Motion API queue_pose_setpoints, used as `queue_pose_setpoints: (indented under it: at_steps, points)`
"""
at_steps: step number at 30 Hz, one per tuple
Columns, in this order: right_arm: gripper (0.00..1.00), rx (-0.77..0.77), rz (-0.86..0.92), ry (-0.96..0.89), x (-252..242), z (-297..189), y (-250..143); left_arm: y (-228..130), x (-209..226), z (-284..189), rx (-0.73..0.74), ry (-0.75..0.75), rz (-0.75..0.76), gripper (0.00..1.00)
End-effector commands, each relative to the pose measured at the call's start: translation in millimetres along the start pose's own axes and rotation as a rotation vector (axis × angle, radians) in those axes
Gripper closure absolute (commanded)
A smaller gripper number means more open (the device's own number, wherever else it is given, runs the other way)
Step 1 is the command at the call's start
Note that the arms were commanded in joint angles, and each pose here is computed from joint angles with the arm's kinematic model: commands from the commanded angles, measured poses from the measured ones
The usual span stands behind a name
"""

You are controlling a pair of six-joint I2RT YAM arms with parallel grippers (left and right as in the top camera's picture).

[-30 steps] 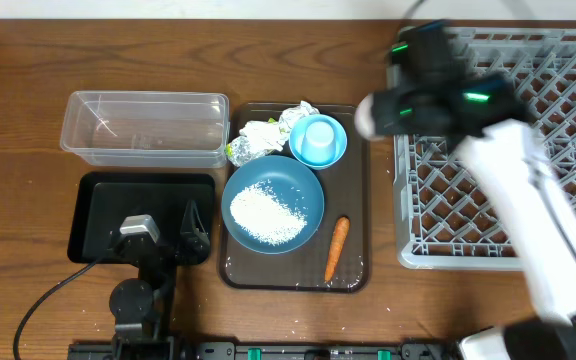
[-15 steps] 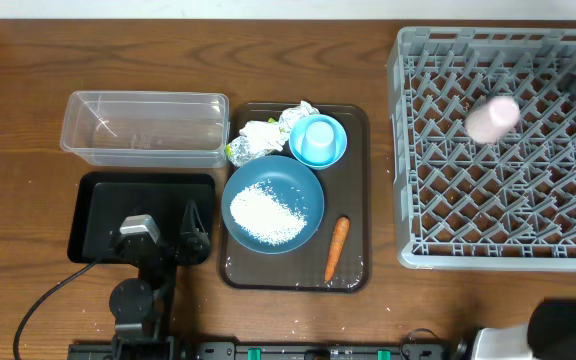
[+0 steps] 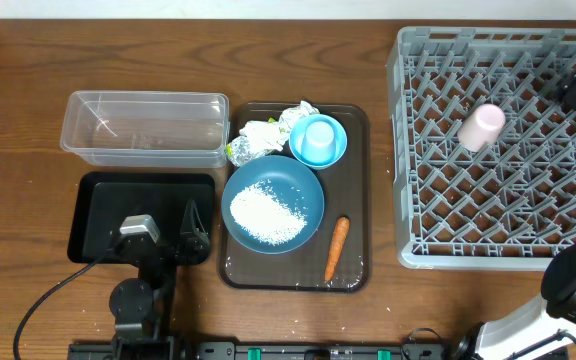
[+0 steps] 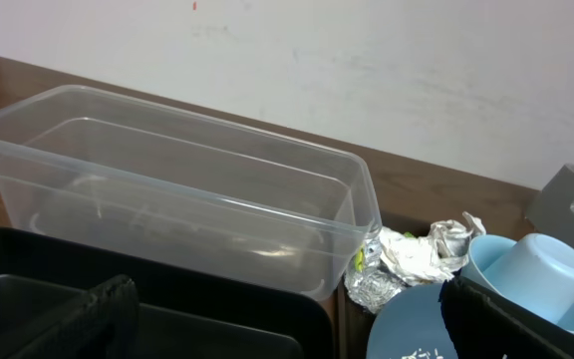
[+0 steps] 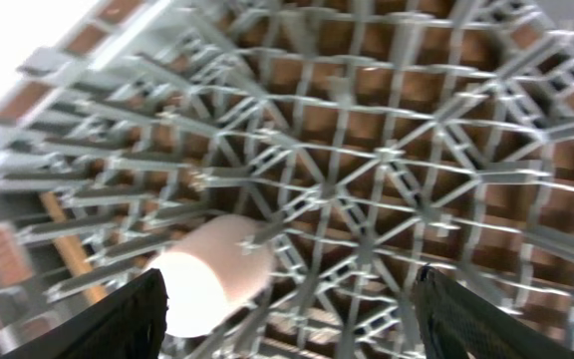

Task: Sort waste into correct bins and load items into the dishwasher rack
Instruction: 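Carry the pink cup right and set it upright in the rack, then move the right gripper back and grasp the light-blue cup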

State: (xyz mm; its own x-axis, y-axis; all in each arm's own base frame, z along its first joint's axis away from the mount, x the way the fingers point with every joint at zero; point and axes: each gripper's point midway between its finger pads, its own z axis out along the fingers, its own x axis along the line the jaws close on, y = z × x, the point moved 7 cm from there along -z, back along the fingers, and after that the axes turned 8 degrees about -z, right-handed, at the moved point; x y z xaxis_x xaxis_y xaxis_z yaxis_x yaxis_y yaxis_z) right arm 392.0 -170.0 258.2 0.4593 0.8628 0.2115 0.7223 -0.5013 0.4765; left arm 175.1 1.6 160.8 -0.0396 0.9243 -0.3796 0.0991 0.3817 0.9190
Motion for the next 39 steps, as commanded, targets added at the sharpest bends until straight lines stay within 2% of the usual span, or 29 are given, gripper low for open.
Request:
queue_pose_setpoints:
  at_steps: [1,5,8,10,13,16,19,21,27,39]
  points:
    - [0.23,-0.051,-0.055,0.164,35,-33,0,-12,3,1,0.045,0.003,0.010,0.01]
    - [0.23,-0.049,-0.144,0.330,84,-63,-16,-12,3,1,0.045,0.003,0.010,0.01]
    - [0.22,-0.025,-0.274,0.418,133,-73,-38,-12,3,1,0.045,0.003,0.010,0.01]
    - [0.16,-0.014,-0.401,0.447,167,-73,-55,-12,3,1,0.045,0.003,0.010,0.01]
    - [0.02,0.007,-0.537,0.405,214,-61,-84,-12,3,1,0.045,0.003,0.010,0.01]
    - [0.01,0.028,-0.644,0.318,257,-37,-119,-12,3,1,0.045,0.003,0.010,0.01]
    - [0.01,0.052,-0.669,0.210,288,-7,-154,-12,3,1,0.045,0.003,0.010,0.01]
    - [0.01,0.067,-0.671,0.152,302,11,-174,-12,3,1,0.045,0.003,0.010,0.01]
    - [0.01,0.136,-0.737,0.146,330,49,-221,-12,3,1,0.045,0.003,0.010,0.01]
    - [0.07,0.231,-0.736,0.123,337,86,-259,-12,3,1,0.045,0.003,0.010,0.01]
